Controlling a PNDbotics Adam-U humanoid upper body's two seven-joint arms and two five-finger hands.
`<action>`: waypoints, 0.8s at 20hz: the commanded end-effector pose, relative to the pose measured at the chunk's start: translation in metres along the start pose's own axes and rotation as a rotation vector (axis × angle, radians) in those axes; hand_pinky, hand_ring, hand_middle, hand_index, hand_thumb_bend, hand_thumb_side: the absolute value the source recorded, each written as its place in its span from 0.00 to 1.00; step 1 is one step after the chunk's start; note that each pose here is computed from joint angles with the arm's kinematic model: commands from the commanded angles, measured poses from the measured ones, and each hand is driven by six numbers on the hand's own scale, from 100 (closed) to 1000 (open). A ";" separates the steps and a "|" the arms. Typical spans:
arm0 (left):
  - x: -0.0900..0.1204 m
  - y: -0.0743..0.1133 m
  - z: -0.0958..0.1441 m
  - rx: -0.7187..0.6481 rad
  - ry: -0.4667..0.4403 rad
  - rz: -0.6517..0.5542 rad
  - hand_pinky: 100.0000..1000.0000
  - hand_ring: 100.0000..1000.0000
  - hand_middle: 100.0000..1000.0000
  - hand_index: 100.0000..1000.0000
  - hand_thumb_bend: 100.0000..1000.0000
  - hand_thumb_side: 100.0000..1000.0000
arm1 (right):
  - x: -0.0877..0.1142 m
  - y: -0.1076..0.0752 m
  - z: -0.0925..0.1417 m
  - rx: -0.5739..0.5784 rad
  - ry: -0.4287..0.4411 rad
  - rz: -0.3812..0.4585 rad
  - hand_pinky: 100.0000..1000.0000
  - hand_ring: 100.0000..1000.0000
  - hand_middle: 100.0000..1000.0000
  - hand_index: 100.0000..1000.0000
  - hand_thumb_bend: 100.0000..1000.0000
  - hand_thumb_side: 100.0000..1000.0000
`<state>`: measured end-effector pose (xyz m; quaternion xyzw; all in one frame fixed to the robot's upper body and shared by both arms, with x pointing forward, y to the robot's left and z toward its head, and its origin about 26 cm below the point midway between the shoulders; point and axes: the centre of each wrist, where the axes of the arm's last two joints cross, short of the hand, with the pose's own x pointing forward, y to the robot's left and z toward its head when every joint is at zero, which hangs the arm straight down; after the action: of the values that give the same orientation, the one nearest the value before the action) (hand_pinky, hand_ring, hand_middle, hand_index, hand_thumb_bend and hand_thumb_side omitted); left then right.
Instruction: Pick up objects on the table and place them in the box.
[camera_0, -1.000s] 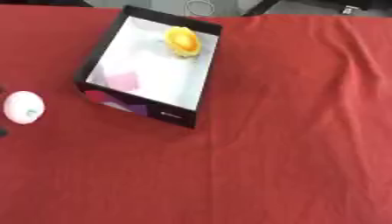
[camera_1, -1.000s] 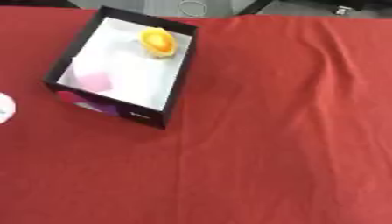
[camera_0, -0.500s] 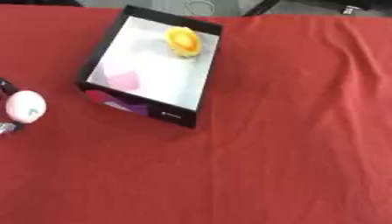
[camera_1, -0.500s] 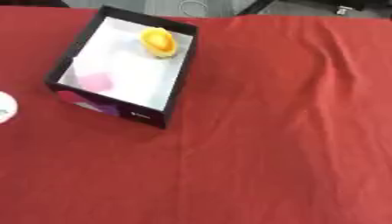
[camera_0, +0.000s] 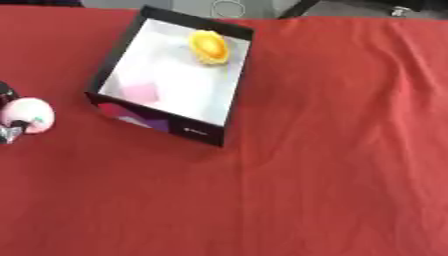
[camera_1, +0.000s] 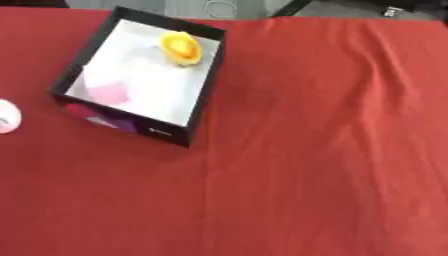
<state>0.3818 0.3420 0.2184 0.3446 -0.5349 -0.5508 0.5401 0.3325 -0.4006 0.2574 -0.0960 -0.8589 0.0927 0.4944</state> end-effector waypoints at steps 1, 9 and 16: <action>0.008 0.034 0.021 0.127 -0.024 -0.034 0.73 0.64 0.58 0.45 0.00 0.00 | 0.011 -0.007 -0.004 -0.001 -0.028 0.024 1.00 0.81 0.68 0.81 0.19 0.30; 0.057 0.083 0.057 0.367 -0.172 -0.111 0.73 0.62 0.57 0.46 0.00 0.00 | 0.011 -0.010 -0.002 -0.008 -0.023 0.030 1.00 0.80 0.68 0.81 0.19 0.30; 0.118 0.114 0.055 0.460 -0.382 -0.116 0.73 0.62 0.57 0.46 0.00 0.00 | 0.011 -0.010 -0.003 0.000 -0.016 0.032 1.00 0.81 0.69 0.81 0.19 0.30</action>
<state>0.3369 0.2619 0.3536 0.3775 -0.7119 -0.4996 0.3180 0.3329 -0.4018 0.2559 -0.0961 -0.8573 0.0912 0.4974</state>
